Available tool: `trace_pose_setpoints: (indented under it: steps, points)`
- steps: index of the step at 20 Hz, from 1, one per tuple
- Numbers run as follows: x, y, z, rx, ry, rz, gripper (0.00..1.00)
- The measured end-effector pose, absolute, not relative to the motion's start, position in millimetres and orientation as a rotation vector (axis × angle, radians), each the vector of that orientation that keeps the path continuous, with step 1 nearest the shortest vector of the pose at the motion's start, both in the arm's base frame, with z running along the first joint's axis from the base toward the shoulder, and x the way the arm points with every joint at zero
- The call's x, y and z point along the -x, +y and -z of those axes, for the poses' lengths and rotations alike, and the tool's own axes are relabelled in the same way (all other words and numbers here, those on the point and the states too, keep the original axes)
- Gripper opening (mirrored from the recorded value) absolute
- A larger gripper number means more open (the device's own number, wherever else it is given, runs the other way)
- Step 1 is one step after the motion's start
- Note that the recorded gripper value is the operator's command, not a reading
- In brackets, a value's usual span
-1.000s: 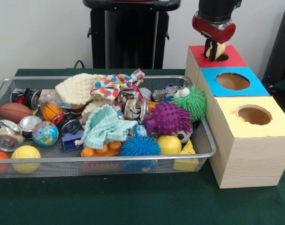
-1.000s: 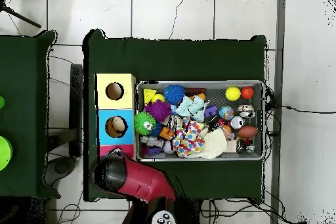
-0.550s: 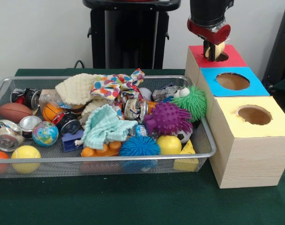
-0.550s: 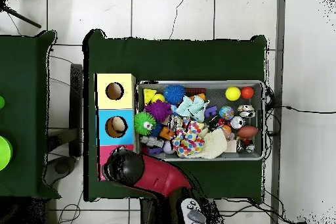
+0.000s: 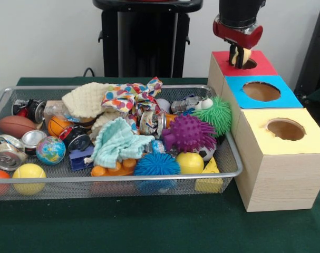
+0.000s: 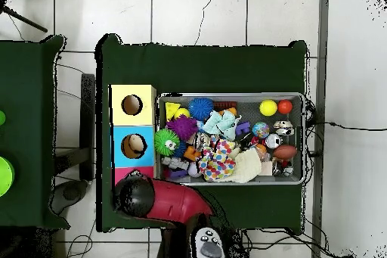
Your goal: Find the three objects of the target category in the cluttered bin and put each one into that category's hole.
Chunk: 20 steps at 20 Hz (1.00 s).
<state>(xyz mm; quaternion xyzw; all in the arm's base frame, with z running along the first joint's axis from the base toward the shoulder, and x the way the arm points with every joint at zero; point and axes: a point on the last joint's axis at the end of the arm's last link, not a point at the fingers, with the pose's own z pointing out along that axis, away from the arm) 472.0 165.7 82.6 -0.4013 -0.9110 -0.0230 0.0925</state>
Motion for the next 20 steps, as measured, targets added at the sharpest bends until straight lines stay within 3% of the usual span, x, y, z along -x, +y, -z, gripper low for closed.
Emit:
trace_pose_setpoints:
  steps: [14,15,20]
  points:
    - [-468.3,176.2,-83.7,1.132,-2.788,-0.012,0.0]
    - [-469.3,177.3,-83.9,1.13,-2.789,-0.008,1.0]
    - [-468.0,181.0,-83.7,1.114,-2.79,-0.007,1.0]
